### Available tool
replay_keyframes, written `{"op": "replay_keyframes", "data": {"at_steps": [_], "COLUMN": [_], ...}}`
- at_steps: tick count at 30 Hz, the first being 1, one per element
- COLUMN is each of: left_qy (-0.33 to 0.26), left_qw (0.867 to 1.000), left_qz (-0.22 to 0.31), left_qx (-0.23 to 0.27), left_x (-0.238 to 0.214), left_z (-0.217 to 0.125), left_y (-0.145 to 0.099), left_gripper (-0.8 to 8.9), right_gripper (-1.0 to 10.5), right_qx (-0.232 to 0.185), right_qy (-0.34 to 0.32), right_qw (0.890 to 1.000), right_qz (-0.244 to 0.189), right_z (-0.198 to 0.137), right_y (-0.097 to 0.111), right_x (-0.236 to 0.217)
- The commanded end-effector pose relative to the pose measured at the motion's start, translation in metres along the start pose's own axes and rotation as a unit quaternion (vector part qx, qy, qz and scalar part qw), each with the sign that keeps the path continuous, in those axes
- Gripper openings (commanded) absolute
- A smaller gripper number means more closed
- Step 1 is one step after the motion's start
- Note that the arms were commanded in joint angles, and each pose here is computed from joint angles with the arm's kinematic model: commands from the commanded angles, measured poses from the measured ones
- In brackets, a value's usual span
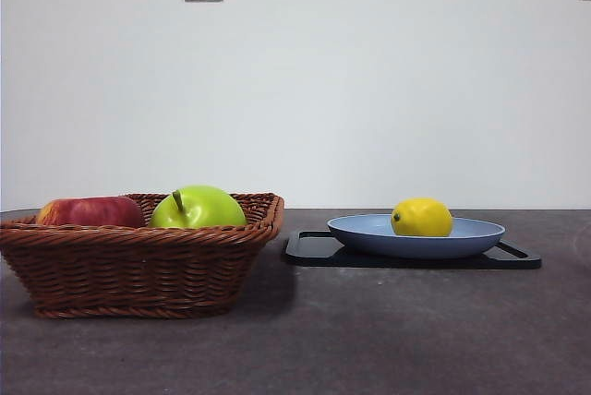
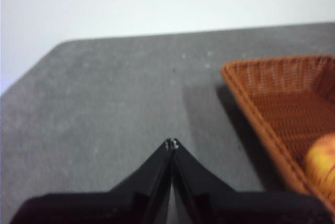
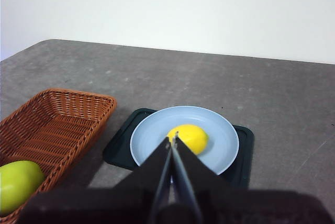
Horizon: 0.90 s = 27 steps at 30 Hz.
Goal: Take the lemon from the basket,put the lemon in the plate,hand out the plate
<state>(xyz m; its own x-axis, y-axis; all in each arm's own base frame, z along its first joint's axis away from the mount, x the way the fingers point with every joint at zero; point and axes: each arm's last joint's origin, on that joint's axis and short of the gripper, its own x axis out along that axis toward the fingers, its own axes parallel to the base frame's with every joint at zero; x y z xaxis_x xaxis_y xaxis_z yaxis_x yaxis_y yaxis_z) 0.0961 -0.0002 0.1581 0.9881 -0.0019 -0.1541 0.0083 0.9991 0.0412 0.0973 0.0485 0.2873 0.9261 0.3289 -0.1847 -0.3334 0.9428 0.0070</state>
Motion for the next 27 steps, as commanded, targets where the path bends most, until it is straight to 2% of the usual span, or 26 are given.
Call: {"op": "replay_keyframes", "data": {"at_steps": [1, 6, 27], "left_qy": [-0.008, 0.012, 0.010], "left_qw": [1.000, 1.000, 1.000], "left_qz": [0.001, 0.003, 0.004], "left_qx": [0.001, 0.001, 0.001], "left_x": [0.0006, 0.0013, 0.0013], "left_z": [-0.0042, -0.0100, -0.0095], "left_y": [0.0001, 0.0001, 0.0005], "left_gripper": [0.08, 0.08, 0.08], "right_gripper": [0.0, 0.0, 0.0], "right_qx": [0.004, 0.004, 0.004], "right_qy": [-0.007, -0.007, -0.007], "right_qw": [1.000, 1.000, 1.000], "right_qz": [0.001, 0.002, 0.002], "right_z": [0.0028, 0.0028, 0.0028], "right_y": [0.0005, 0.0005, 0.0005], "right_x": [-0.0011, -0.0011, -0.0011]}}
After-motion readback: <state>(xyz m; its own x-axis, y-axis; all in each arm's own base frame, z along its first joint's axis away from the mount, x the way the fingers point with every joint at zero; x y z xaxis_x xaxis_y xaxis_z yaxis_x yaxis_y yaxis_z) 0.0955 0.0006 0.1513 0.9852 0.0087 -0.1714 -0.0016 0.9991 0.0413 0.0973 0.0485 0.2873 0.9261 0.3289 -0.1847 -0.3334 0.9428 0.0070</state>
